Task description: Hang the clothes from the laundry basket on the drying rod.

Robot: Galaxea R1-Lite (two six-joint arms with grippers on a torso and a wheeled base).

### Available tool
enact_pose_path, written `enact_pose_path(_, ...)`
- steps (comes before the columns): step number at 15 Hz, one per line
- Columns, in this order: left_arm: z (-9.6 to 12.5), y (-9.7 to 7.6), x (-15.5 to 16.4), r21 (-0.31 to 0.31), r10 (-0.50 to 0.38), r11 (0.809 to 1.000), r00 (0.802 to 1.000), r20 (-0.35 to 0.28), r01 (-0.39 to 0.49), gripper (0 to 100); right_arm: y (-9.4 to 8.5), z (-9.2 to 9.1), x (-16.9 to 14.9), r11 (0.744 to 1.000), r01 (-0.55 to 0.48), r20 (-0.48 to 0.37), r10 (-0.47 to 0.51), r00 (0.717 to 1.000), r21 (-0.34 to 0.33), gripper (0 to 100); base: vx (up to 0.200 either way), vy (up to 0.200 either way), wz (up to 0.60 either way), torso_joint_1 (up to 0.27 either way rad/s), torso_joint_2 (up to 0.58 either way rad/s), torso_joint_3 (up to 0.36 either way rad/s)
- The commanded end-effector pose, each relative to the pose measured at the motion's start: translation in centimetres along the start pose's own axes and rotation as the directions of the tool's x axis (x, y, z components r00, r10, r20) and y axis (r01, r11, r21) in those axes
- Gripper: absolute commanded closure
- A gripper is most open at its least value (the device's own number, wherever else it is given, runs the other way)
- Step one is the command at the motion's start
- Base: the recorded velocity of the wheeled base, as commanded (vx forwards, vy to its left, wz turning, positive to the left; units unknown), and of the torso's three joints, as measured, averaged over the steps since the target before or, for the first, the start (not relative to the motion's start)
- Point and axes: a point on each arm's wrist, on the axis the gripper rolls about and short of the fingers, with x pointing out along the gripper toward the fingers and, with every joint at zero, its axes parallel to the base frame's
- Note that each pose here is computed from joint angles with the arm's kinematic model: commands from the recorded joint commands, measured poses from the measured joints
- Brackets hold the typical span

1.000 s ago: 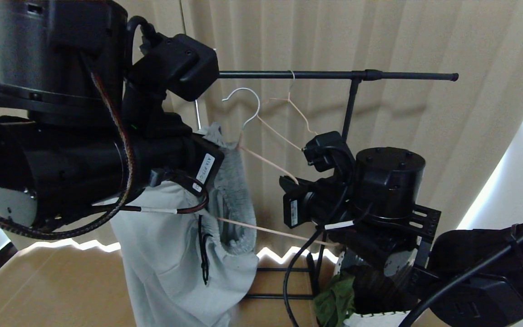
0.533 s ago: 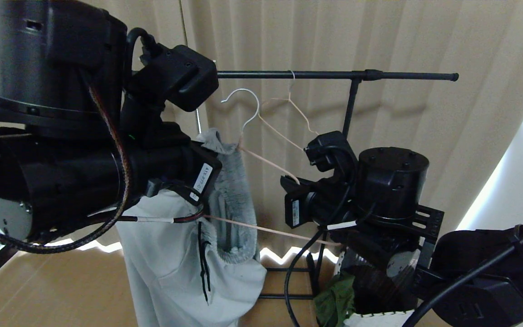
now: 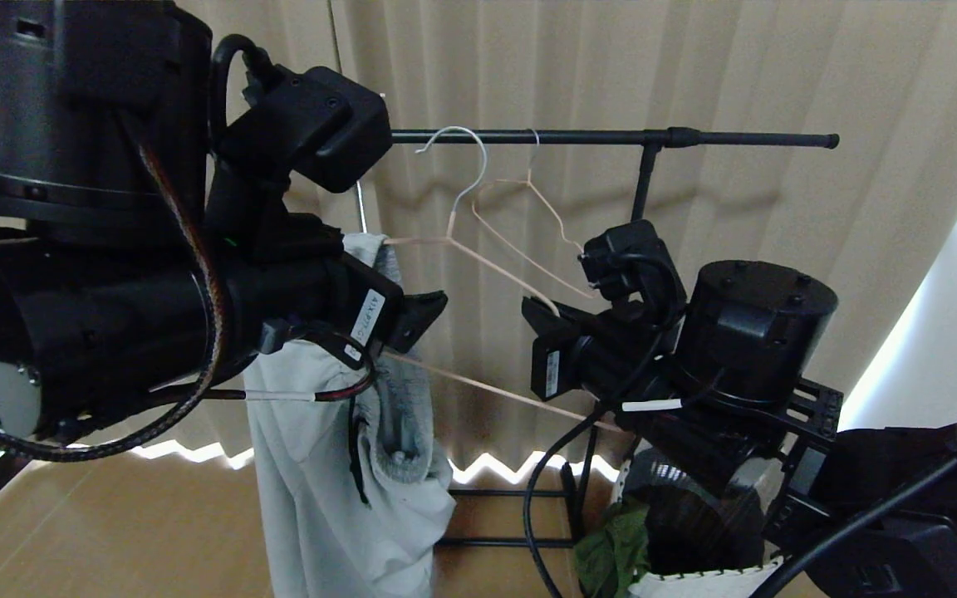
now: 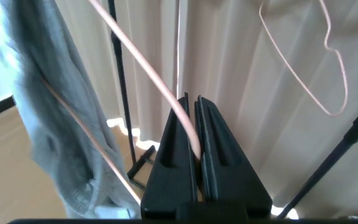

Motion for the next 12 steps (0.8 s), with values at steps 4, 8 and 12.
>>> enact_pose_path(4,-0.3,1.2,-2.8,-0.011,0.016,1.000,0.999,0.041,-0.016,0,-2.2,0.2,0.1,0.998,0.062,0.004,-0.062,0.998,-0.005,100,0.000,0.000,0.00,0.000,0.00,0.000)
enact_pose_path(8,-1.7,3.2,-3.8,0.042,0.014,0.999,0.999,0.043,-0.015,0,-4.5,1.5,-2.7,0.999,0.005,0.033,-0.003,0.999,-0.045,100,0.000,0.000,0.00,0.000,0.00,0.000)
enact_pose_path(12,-3.6,6.4,-2.6,0.211,-0.155,0.971,0.971,0.182,0.115,0,-6.0,1.6,-5.5,0.995,-0.073,0.026,0.075,0.997,-0.063,100,0.000,0.000,0.00,0.000,0.00,0.000)
